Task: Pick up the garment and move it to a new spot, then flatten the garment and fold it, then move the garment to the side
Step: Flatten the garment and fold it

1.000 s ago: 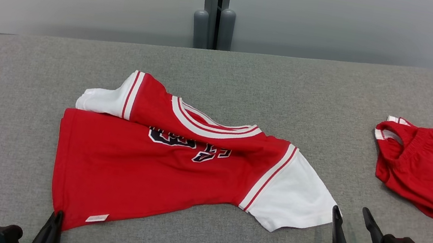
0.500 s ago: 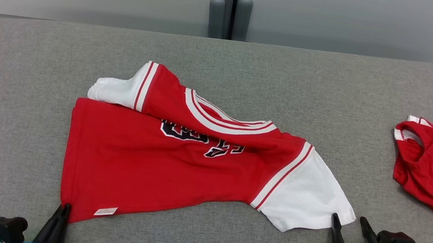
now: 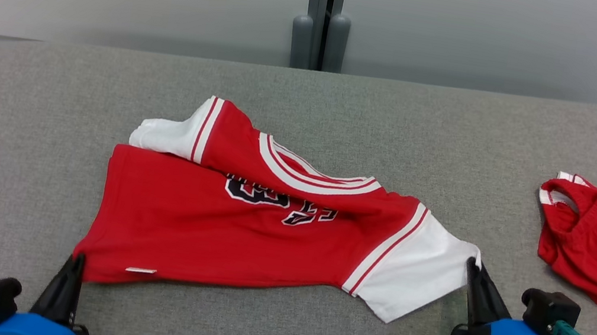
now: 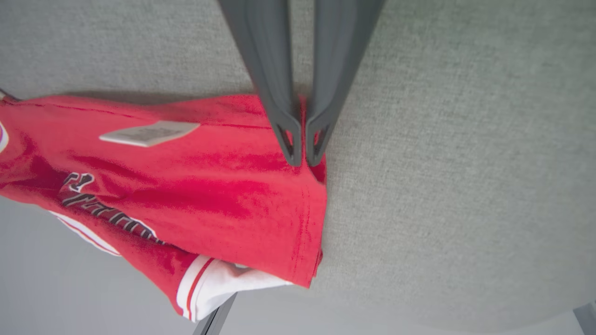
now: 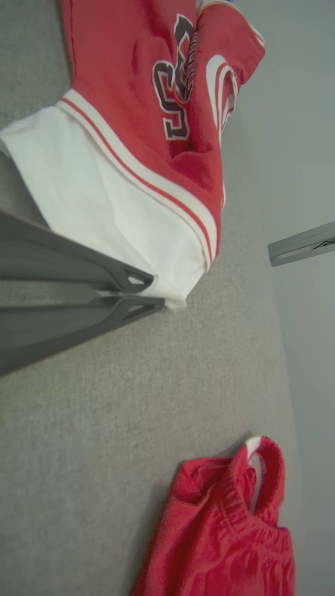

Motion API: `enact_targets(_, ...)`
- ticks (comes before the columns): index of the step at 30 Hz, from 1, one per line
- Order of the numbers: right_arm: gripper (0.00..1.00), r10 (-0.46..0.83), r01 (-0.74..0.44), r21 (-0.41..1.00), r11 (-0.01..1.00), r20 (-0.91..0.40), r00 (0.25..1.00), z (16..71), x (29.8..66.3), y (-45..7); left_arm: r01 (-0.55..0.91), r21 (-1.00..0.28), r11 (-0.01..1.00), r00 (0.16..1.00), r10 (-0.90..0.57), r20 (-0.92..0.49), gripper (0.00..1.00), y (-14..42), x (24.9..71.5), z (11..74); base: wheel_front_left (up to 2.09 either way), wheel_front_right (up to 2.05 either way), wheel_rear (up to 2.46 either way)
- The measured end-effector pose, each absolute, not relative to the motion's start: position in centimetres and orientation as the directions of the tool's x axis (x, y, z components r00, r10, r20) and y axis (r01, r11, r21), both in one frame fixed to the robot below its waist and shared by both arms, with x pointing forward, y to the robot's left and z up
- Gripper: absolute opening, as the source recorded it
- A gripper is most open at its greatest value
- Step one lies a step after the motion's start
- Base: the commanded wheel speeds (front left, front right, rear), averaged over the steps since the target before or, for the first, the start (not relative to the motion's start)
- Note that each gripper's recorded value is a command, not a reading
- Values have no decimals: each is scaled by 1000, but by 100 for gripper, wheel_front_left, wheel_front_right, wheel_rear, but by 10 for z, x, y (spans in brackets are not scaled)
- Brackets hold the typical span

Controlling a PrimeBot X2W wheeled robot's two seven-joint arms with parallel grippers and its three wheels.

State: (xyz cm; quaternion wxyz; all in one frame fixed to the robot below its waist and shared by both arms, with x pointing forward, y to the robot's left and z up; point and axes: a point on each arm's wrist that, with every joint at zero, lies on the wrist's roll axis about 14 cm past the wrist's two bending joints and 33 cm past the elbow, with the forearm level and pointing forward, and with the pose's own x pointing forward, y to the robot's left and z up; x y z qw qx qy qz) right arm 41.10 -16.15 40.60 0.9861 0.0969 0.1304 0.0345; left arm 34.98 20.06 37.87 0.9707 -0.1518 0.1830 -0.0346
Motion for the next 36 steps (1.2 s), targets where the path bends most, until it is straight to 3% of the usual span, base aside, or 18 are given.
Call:
enact_targets(5,0,103,-99,263,960,-1,995,487,431,-154,65,-285,956,985,-107,-137,0,207,381,444,0,0,0)
enact_targets(9,0,96,-158,277,948,226,970,568,441,-154,103,-230,968,994,-91,65,0,218,406,513,0,0,0)
enact_targets(15,0,87,-219,194,956,527,846,695,438,-161,165,-107,980,938,-123,325,0,221,434,619,0,0,0)
enact_targets(19,0,89,-228,128,965,660,746,763,432,-162,168,-45,985,872,-127,473,0,225,443,688,0,0,0)
enact_targets(23,0,104,-210,68,975,696,710,794,441,-159,169,-2,986,855,-146,498,0,224,457,714,0,0,0)
enact_targets(36,0,65,-44,-49,998,620,782,778,553,-184,162,-53,985,901,-126,416,0,233,573,686,0,0,0)
